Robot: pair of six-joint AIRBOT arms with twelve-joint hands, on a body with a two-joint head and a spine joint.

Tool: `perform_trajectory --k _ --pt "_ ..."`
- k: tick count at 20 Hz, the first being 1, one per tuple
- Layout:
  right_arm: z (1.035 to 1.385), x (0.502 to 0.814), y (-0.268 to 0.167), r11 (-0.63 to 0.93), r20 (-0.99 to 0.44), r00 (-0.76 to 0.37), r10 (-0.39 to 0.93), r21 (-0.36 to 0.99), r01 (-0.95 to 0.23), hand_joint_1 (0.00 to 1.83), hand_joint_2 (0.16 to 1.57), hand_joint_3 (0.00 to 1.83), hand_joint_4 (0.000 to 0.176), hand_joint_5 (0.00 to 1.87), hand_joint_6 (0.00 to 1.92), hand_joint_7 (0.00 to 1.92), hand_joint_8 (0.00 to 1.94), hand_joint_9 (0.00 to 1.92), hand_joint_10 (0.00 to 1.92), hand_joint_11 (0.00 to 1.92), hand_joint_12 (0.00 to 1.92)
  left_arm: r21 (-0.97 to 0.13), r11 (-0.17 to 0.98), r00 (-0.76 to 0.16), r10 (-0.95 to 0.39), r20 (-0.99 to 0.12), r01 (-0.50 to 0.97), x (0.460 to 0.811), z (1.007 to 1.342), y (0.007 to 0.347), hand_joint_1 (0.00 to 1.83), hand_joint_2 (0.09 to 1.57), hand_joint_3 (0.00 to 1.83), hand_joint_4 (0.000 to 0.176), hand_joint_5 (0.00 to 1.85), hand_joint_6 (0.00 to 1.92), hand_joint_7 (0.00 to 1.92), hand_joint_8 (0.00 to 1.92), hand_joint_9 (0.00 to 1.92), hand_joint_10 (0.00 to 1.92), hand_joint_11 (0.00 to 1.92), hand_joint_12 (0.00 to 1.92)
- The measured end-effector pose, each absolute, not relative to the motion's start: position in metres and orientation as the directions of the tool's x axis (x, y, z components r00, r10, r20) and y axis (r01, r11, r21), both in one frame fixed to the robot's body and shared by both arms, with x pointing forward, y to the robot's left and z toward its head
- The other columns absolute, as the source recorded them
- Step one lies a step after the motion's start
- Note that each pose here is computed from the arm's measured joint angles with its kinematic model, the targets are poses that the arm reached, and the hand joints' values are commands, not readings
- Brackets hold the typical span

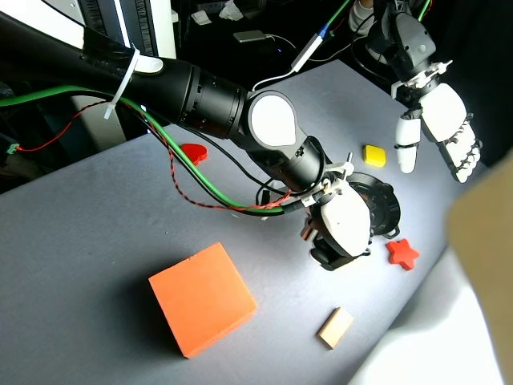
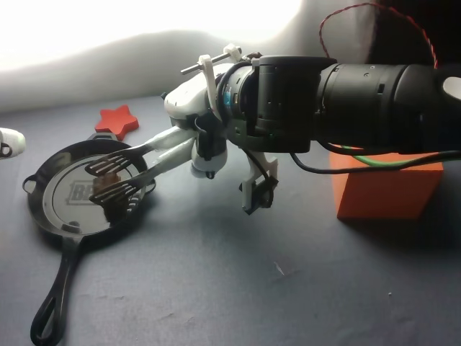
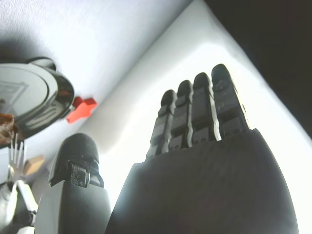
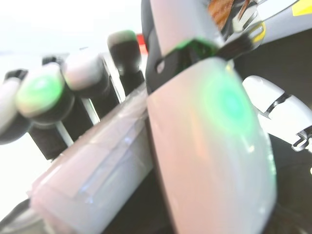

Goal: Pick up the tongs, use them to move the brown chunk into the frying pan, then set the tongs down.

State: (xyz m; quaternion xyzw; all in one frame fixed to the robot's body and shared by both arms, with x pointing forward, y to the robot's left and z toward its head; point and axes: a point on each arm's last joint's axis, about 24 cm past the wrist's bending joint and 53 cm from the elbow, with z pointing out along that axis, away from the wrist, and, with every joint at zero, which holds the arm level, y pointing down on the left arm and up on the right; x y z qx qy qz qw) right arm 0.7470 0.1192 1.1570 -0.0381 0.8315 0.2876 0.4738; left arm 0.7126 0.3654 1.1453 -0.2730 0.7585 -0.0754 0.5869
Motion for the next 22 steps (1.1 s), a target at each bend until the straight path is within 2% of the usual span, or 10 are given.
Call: perform_trajectory --k 1,2,3,4,5,6,7,10,17,22 --pt "1.157 0.747 0.119 0.832 -0.81 -0.548 0.209 0.442 -0.335 1.08 1.23 0.0 0.0 0.78 1.3 1.14 1.38 1.11 1.74 0.99 1.92 -0.435 0.84 -0.162 -0.503 -0.849 -0.326 0.713 1.145 0.365 0.0 1.23 0.0 0.0 0.03 0.0 0.03 0.0 0.02 0.0 0.01 0.01" --pt "1.157 0.748 0.117 0.834 -0.809 -0.548 0.212 0.442 -0.33 1.07 1.25 0.0 0.0 0.75 1.34 1.1 1.19 1.03 1.59 0.83 1.89 -0.435 0.84 -0.162 -0.503 -0.849 -0.325 0.713 1.145 0.365 0.0 1.23 0.0 0.0 0.02 0.0 0.03 0.0 0.01 0.0 0.0 0.01" --pt "1.159 0.749 0.115 0.834 -0.81 -0.546 0.215 0.443 -0.328 1.07 1.25 0.0 0.0 0.75 1.34 1.1 1.19 1.03 1.59 0.83 1.89 -0.435 0.839 -0.162 -0.503 -0.849 -0.326 0.713 1.145 0.365 0.0 1.23 0.0 0.0 0.02 0.0 0.03 0.0 0.01 0.0 0.0 0.01" --pt "1.159 0.75 0.114 0.835 -0.808 -0.547 0.218 0.444 -0.324 1.06 1.26 0.0 0.0 0.74 1.36 1.07 0.99 0.98 1.44 0.74 1.8 -0.435 0.839 -0.162 -0.503 -0.849 -0.326 0.713 1.145 0.365 0.0 1.23 0.0 0.0 0.03 0.0 0.04 0.0 0.02 0.0 0.0 0.01" --pt "1.162 0.751 0.112 0.835 -0.811 -0.542 0.221 0.445 -0.325 1.06 1.26 0.0 0.0 0.74 1.36 1.07 0.99 0.98 1.44 0.74 1.8 -0.436 0.839 -0.163 -0.503 -0.849 -0.326 0.713 1.145 0.365 0.0 1.23 0.0 0.0 0.03 0.0 0.04 0.0 0.02 0.0 0.0 0.01" --pt "1.167 0.754 0.11 0.834 -0.813 -0.536 0.227 0.446 -0.325 1.08 1.24 0.0 0.0 0.77 1.31 1.13 0.64 0.95 1.11 0.68 1.66 -0.435 0.84 -0.162 -0.503 -0.849 -0.326 0.713 1.145 0.365 0.0 1.23 0.0 0.0 0.03 0.0 0.03 0.0 0.01 0.0 0.0 0.01" --pt "1.17 0.755 0.108 0.833 -0.814 -0.533 0.232 0.449 -0.323 1.07 1.24 0.0 0.0 0.76 1.32 1.11 0.55 0.93 1.01 0.65 1.64 -0.435 0.84 -0.163 -0.503 -0.849 -0.325 0.713 1.145 0.365 0.0 1.24 0.0 0.0 0.02 0.0 0.01 0.0 0.0 0.0 0.0 0.0" --pt "1.178 0.755 0.104 0.828 -0.816 -0.527 0.238 0.454 -0.329 1.07 1.25 0.0 0.0 0.74 1.34 1.06 0.5 0.85 1.05 0.55 1.71 -0.435 0.84 -0.163 -0.503 -0.849 -0.325 0.713 1.145 0.365 0.0 1.24 0.0 0.0 0.02 0.0 0.01 0.0 0.0 0.0 0.0 0.0" --pt "1.208 0.735 0.093 0.798 -0.824 -0.511 0.243 0.469 -0.377 1.04 1.27 0.0 0.0 0.71 1.38 1.01 0.48 0.78 1.07 0.57 1.6 -0.47 0.836 -0.189 -0.529 -0.827 -0.285 0.72 1.14 0.334 0.0 1.24 0.0 0.0 0.02 0.0 0.01 0.0 0.0 0.0 0.0 0.0" --pt "1.211 0.698 0.087 0.762 -0.85 -0.5 0.169 0.434 -0.481 1.03 1.27 0.0 0.0 0.7 1.4 1.05 0.42 0.81 1.03 0.58 1.57 -0.495 0.83 -0.21 -0.548 -0.81 -0.257 0.72 1.138 0.312 0.0 1.24 0.0 0.0 0.01 0.0 0.02 0.0 0.0 0.0 0.0 0.0"
